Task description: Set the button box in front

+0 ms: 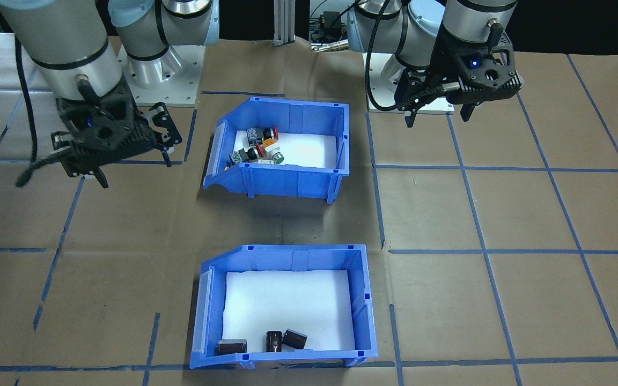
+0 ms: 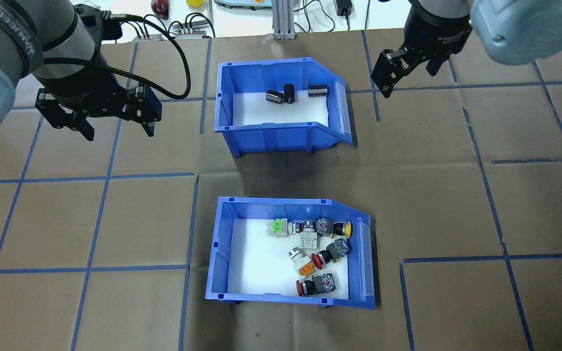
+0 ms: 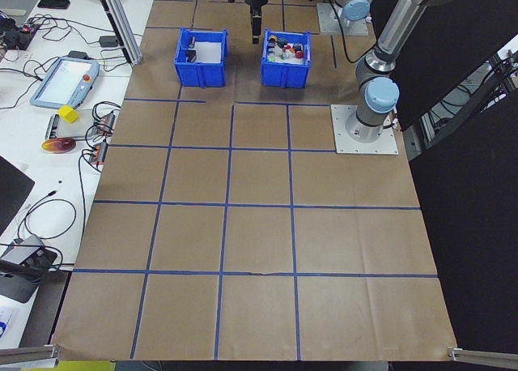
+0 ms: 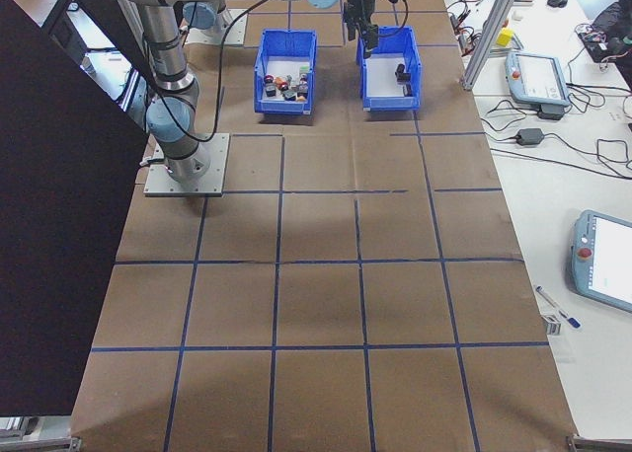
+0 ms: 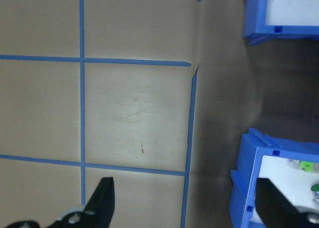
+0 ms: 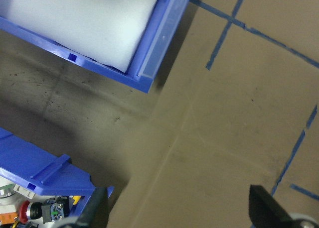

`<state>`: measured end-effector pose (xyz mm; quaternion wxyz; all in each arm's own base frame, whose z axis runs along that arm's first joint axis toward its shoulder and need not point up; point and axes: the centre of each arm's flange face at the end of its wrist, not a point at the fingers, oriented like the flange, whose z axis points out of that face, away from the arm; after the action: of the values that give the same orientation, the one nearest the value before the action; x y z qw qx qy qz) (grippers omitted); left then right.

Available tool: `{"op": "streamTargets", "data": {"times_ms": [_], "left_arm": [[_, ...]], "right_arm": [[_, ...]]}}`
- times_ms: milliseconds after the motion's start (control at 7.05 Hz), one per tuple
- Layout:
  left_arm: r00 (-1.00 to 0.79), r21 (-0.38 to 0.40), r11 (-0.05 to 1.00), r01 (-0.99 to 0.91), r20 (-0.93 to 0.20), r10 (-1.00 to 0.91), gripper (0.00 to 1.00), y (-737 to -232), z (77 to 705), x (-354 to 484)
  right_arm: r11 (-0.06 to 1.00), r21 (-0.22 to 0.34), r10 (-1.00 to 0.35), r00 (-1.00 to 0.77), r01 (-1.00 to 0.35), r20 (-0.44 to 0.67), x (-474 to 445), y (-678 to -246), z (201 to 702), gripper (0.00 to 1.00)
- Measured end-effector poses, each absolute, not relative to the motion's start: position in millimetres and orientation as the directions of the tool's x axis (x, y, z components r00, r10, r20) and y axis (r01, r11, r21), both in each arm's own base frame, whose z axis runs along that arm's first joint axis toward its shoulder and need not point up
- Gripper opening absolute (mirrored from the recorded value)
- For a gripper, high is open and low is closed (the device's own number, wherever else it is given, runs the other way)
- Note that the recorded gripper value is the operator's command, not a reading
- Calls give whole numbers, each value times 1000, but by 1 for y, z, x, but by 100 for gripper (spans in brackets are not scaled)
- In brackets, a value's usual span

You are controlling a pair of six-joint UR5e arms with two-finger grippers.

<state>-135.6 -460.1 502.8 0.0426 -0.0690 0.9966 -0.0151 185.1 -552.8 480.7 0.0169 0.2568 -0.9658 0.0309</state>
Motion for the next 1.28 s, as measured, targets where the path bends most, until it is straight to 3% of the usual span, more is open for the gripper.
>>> {"op": "streamTargets", "data": {"times_ms": [284,709,1276], "left_arm": [[-917,-45,920,-390,-71,-392,99,-460,496,-138],[-665,4,667,-745,-84,-742,99,-410,461,-159],[-366,61,362,-930,-82,-927,96,-302,386,-200]], "right_arm": [[734,-25,-677,-734,-678,53,268,-588,456,100],[420,1,-907,-420,-907,39,386,-605,417,100],[98,59,-994,-100,-993,-35,441,-597,342,100]]}}
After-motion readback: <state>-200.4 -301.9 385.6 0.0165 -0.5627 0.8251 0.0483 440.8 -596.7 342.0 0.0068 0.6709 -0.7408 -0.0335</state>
